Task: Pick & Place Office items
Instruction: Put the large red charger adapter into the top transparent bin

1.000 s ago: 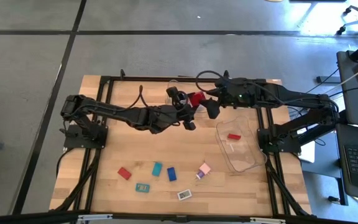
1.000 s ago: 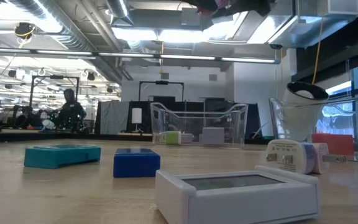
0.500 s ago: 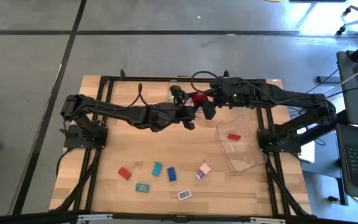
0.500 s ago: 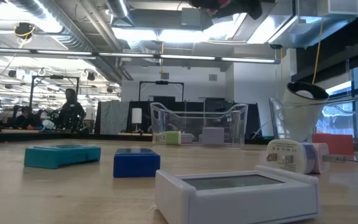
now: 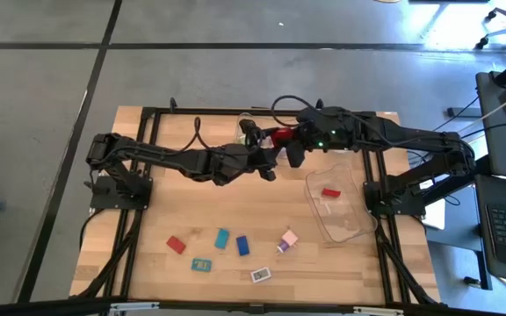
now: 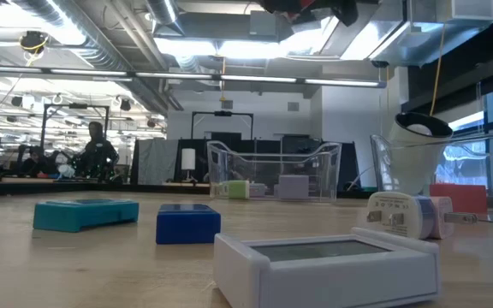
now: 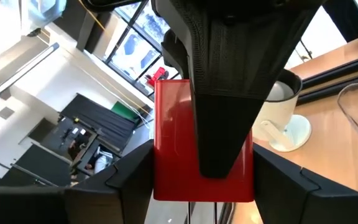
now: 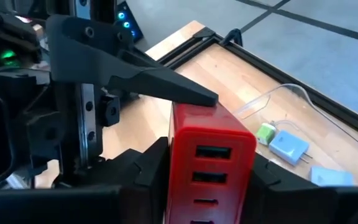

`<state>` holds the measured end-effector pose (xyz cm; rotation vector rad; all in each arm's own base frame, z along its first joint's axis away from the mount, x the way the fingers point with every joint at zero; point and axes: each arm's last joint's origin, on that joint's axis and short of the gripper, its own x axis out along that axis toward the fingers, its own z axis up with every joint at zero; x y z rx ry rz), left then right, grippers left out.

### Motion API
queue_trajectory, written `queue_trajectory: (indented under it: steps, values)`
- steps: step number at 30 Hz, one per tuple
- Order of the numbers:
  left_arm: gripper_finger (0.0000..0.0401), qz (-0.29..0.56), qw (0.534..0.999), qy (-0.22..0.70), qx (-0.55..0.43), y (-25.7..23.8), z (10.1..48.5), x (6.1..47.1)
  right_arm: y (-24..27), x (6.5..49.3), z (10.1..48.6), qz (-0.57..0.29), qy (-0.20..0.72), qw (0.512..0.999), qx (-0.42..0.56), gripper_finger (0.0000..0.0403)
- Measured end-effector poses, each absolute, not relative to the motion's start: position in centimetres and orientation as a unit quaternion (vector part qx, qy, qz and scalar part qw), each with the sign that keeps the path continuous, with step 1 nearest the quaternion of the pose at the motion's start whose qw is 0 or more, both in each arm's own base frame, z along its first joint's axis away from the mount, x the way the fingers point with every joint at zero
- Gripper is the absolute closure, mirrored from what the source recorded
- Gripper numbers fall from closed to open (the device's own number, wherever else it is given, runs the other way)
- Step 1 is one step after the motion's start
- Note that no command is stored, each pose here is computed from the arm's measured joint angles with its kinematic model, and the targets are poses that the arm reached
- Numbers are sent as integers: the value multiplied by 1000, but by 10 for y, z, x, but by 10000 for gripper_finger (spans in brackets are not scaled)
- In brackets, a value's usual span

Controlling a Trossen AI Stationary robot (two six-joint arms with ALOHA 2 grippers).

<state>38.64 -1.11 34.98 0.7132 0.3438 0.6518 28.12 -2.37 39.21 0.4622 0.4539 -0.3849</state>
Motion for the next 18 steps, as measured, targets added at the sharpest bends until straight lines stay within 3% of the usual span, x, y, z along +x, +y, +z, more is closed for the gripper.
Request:
queue_trajectory:
  steps: [10,18]
  values:
    - [119,351,893,127,253,-11,354,385,-40,278,389,-195,236,926,221,280]
    - [103,461,862,122,169,-5,351,380,-70,266,381,-247,277,904,212,280]
